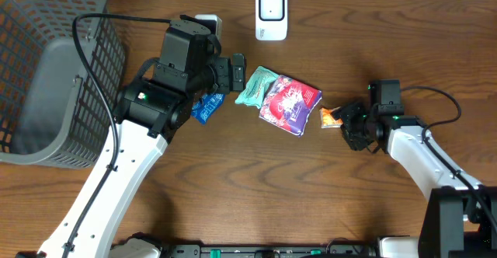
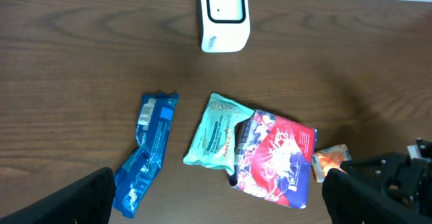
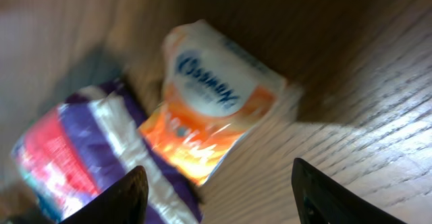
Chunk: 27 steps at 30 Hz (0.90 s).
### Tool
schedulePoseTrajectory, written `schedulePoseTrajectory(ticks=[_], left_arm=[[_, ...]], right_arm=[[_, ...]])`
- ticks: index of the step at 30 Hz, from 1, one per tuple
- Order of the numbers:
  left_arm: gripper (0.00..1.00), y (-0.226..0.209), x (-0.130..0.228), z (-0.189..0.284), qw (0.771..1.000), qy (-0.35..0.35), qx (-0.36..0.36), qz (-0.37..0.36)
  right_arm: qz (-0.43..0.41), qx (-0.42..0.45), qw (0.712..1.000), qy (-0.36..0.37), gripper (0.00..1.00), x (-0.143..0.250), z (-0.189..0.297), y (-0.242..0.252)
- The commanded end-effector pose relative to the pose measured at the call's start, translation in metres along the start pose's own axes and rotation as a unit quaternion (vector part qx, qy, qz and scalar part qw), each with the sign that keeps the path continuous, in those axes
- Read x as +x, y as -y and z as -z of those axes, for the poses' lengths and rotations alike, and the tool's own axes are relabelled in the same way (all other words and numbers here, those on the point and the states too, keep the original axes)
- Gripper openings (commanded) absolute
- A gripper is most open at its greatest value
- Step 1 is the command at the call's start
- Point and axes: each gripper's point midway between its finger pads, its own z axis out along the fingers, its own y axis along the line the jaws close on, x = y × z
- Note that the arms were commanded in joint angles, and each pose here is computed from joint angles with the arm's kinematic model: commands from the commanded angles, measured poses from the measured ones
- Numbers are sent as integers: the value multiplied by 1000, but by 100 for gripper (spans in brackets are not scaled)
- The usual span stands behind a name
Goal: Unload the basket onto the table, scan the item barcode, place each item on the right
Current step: 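Reach the right gripper to the orange Kleenex pack and grasp it, then lift the Kleenex pack and hold it in front of the scanner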
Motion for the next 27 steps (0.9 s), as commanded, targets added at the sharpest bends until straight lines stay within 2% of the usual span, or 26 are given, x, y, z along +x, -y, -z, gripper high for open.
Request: schedulePoseTrajectory(ticks=[1,5,13,16,19,24,27], left_arm=[[98,-1,-7,3,1000,9,-5,3],[98,-1,-7,3,1000,9,-5,3],[98,-1,-7,3,1000,9,-5,3],[98,-1,-7,3,1000,9,-5,4],[98,-1,-7,3,1000,9,-5,3],[98,-1,-7,3,1000,9,-5,3],[98,-1,-7,3,1000,9,-5,3]], right_arm=[[-26,19,999,26,61,-9,-6,8],[-30,26,999,35,61,-13,-10,11],[-29,7,1000,0,54,-6,-31,5],[-24,15,1000,1,38,-7,-35,9],[1,12,1000,3,3,-8,-33,7],[45,-9,999,14,1,-10,-21,-4],[111,-39,992,34,1,-14,-3,-22]])
